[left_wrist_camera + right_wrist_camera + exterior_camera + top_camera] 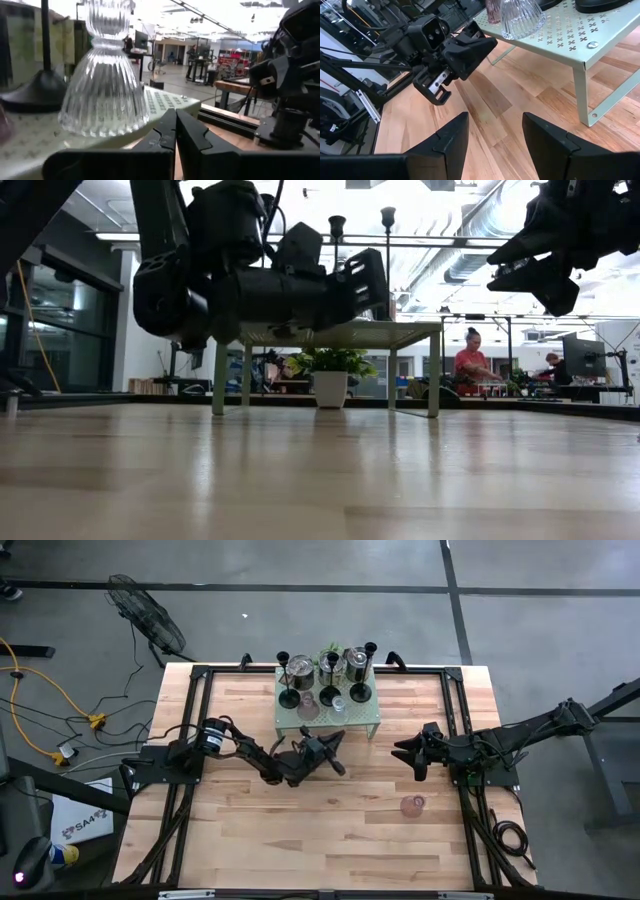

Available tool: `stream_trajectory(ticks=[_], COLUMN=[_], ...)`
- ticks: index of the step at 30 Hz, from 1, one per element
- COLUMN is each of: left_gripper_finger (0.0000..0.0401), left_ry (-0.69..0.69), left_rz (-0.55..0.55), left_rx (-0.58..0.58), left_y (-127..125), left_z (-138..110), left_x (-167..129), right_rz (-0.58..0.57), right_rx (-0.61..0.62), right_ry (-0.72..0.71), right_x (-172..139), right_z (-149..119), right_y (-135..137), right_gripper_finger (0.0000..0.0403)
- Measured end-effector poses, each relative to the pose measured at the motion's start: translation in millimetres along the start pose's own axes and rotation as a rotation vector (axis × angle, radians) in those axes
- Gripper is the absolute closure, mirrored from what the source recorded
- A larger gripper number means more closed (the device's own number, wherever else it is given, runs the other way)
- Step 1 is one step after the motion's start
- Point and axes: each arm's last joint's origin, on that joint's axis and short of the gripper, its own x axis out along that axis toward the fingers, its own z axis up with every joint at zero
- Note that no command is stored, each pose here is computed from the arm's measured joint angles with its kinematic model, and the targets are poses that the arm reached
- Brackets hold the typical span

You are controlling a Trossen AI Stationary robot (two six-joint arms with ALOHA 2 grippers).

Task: Pick & Place candle stick holders
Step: Put the transparent candle holder on the shelf, then put the pink candle holder on the shelf

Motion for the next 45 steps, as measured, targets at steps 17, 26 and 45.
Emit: stream_trajectory(ticks=[17, 26, 45], left_gripper_finger=[0.0401, 0.0401, 0.0401], left_ry=[-0.028, -0.01, -0.002], left_rz=[0.154, 0.244, 0.272], left_rx=[0.039, 0.045, 0.077], left_y=[-6.6, -3.8, -5.9], left_z=[12.3, 11.2, 11.8], left_x=[15.8, 15.7, 12.0], right_rz=[0.0, 0.0, 0.0], right_rx=[0.0, 0.0, 0.0], right_ry=[0.0, 0.0, 0.0], right_x=[0.0, 0.0, 0.0], right_z=[0.0, 0.0, 0.0], right_y=[0.0, 0.0, 0.0], right_gripper_finger=[0.0225, 0.0225, 0.0225])
